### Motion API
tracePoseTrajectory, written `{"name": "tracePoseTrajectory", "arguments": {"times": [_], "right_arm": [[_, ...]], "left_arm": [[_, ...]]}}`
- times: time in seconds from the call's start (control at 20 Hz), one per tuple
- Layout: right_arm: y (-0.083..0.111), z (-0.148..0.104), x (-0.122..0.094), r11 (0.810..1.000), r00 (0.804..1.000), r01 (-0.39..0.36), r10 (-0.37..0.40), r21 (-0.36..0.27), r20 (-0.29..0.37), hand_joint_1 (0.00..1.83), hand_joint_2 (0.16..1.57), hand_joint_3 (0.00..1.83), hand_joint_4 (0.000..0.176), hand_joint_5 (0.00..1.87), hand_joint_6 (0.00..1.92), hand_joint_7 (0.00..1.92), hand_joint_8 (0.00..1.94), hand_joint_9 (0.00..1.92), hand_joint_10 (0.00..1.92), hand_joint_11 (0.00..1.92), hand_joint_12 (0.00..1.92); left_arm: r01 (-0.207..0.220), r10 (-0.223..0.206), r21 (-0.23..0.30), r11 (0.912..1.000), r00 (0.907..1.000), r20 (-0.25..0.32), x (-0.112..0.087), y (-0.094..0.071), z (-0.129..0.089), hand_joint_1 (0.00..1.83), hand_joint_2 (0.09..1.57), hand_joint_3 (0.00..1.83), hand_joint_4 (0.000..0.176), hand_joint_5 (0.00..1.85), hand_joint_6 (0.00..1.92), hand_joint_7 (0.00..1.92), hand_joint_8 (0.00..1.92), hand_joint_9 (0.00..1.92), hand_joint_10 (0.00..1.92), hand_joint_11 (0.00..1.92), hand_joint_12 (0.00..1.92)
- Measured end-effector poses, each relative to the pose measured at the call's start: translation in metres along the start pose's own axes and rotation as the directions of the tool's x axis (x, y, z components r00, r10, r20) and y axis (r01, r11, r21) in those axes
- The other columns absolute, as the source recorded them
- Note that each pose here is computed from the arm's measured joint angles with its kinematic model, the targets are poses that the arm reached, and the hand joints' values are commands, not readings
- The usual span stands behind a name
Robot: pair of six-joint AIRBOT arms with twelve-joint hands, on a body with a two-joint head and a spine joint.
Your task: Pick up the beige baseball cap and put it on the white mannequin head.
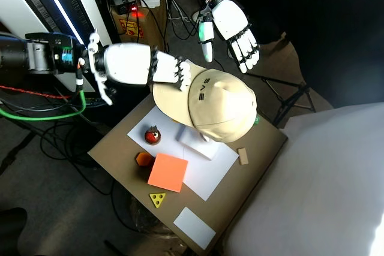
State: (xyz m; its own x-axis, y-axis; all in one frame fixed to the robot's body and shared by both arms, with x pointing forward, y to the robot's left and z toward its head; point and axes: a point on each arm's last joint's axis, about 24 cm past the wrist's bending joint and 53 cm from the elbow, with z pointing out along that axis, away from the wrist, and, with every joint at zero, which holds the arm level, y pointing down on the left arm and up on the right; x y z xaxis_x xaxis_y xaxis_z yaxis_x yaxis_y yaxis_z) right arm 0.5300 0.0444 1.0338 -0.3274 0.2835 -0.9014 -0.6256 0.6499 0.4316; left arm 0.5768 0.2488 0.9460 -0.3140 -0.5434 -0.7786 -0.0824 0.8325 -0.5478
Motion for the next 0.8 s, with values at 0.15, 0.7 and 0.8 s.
{"name": "tracePoseTrajectory", "arguments": {"times": [0.15, 0.7, 0.8], "right_arm": [[-0.001, -0.007, 0.015, 1.000, 0.998, -0.011, 0.011, 0.005, -0.057, 0.38, 0.94, 0.00, 0.068, 0.00, 0.00, 0.00, 0.00, 0.00, 0.00, 0.00, 0.13], [-0.049, -0.032, -0.067, 0.976, 0.987, -0.128, 0.142, 0.177, -0.070, 0.29, 0.90, 0.00, 0.076, 0.00, 0.00, 0.00, 0.00, 0.00, 0.00, 0.00, 0.04], [-0.051, -0.033, -0.073, 0.970, 0.981, -0.143, 0.165, 0.195, -0.103, 0.29, 0.91, 0.00, 0.076, 0.00, 0.00, 0.00, 0.00, 0.00, 0.00, 0.01, 0.05]], "left_arm": [[0.002, -0.002, -0.002, 1.0000, 1.0000, 0.002, -0.001, 0.000, 0.000, 0.00, 1.19, 0.00, 0.000, 0.17, 0.00, 0.13, 0.00, 0.10, 0.00, 0.00, 0.42], [0.005, -0.005, -0.001, 1.0000, 0.9991, 0.041, -0.016, 0.001, 0.002, 0.00, 1.19, 0.00, 0.000, 0.16, 0.00, 0.11, 0.00, 0.08, 0.00, 0.00, 0.37], [0.017, -0.017, -0.007, 0.9998, 0.9979, 0.063, -0.027, -0.001, 0.003, 0.00, 1.19, 0.00, 0.000, 0.18, 0.00, 0.14, 0.00, 0.11, 0.00, 0.00, 0.45]]}}
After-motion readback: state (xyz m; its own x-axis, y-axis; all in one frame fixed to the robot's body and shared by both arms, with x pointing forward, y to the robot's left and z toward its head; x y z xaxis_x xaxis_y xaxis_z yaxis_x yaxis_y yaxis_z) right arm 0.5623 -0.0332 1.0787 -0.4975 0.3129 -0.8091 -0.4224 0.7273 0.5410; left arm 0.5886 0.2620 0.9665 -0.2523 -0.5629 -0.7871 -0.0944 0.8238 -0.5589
